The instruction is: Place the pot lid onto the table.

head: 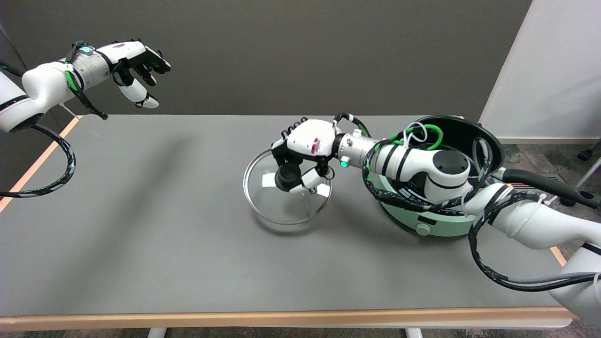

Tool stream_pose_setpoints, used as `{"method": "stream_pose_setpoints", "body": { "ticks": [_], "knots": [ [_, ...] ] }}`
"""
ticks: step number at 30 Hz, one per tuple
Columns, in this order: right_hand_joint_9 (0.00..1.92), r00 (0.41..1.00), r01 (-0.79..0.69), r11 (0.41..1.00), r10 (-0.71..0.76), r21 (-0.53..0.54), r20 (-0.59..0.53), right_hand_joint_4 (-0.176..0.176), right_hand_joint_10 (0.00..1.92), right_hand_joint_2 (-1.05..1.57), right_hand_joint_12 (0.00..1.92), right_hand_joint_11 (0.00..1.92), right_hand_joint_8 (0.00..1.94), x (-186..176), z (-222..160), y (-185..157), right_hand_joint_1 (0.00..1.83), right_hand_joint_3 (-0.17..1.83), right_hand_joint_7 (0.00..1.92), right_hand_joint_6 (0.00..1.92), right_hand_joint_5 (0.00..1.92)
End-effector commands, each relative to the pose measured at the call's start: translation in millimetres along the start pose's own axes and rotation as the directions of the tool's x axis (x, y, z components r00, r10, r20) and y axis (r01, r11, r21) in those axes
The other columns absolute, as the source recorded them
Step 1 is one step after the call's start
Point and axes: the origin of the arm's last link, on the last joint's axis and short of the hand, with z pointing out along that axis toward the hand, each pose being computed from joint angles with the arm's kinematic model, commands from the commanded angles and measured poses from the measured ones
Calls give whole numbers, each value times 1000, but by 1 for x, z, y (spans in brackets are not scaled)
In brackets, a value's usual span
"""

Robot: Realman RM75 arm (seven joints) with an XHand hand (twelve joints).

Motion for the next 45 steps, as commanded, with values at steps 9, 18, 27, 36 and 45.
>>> {"method": "stream_pose_setpoints", "body": {
  "ticks": [9,18,27,36,45],
  "knots": [
    [934,996,-60,998,58,19,74,-114,1008,1013,1242,684,1117,-35,9,-14,1227,318,1024,1281,747],
    [934,994,-39,999,39,-3,101,-112,1005,1014,1240,684,1115,-44,10,-8,1226,316,1024,1282,747],
    [936,995,-8,1000,10,-21,104,-112,1005,1016,1238,683,1114,-43,12,-3,1226,313,1024,1283,747],
    [875,997,26,999,-23,-36,78,176,809,712,1265,620,534,-30,12,5,898,856,917,640,721],
    [635,999,35,998,-34,-43,14,118,474,500,1188,503,214,-4,8,15,885,946,674,248,546]
  ]
}}
